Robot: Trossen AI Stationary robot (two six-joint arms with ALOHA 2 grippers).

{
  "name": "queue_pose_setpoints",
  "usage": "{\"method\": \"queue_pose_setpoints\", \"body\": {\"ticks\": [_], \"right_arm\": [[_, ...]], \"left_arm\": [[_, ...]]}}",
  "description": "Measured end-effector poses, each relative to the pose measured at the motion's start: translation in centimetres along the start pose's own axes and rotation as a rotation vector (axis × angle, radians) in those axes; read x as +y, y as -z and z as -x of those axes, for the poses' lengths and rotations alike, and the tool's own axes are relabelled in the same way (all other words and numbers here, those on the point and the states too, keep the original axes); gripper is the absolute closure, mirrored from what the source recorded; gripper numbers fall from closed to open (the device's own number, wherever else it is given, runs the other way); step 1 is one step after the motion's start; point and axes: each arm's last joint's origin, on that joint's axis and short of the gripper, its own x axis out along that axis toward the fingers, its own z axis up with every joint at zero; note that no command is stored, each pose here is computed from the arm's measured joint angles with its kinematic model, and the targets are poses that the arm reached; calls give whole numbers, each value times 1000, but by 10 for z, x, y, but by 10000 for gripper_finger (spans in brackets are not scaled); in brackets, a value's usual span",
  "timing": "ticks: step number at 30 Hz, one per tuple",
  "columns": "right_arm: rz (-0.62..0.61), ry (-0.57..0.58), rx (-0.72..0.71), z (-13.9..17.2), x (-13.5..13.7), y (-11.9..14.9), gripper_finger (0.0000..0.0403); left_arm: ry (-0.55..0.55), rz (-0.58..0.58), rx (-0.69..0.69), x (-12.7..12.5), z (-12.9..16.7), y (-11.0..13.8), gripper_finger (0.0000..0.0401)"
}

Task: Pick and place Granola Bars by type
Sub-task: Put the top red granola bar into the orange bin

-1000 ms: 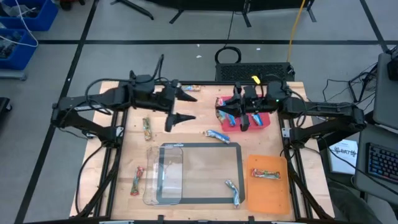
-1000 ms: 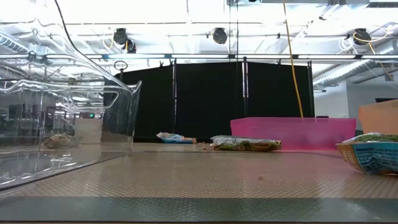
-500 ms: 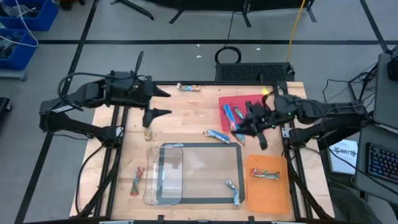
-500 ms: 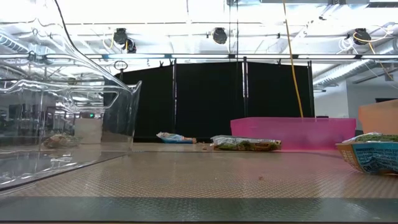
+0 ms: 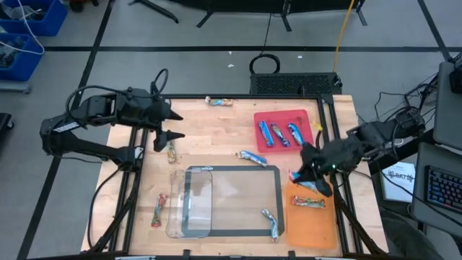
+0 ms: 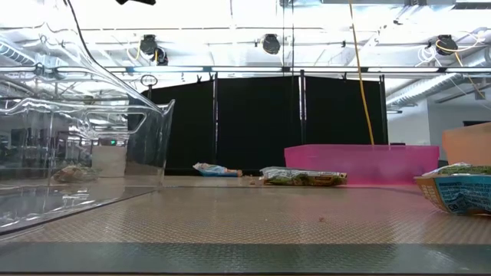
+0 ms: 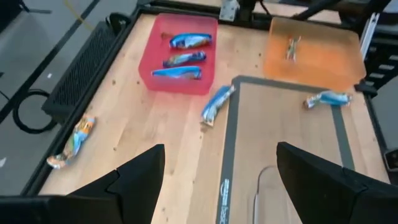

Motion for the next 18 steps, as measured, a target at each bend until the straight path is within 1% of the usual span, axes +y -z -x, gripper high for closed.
{"method": "queue_pose_setpoints", "body": {"ticks": [3,5,8,14,18], "right_arm": [[-7,22,112,-8,5,11,395],[-7,37,168,-14,9,16,395],[3,55,233,-25,15,22,395],[25,83,304,-44,22,27,395],[16,101,338,-53,26,31,395]], "left_arm": [[-20,-2,35,1,1,4,95],[-45,-5,51,1,1,6,95],[-49,-5,61,2,1,7,95],[-49,-5,61,2,1,7,96],[-48,-5,61,2,1,7,95]]}}
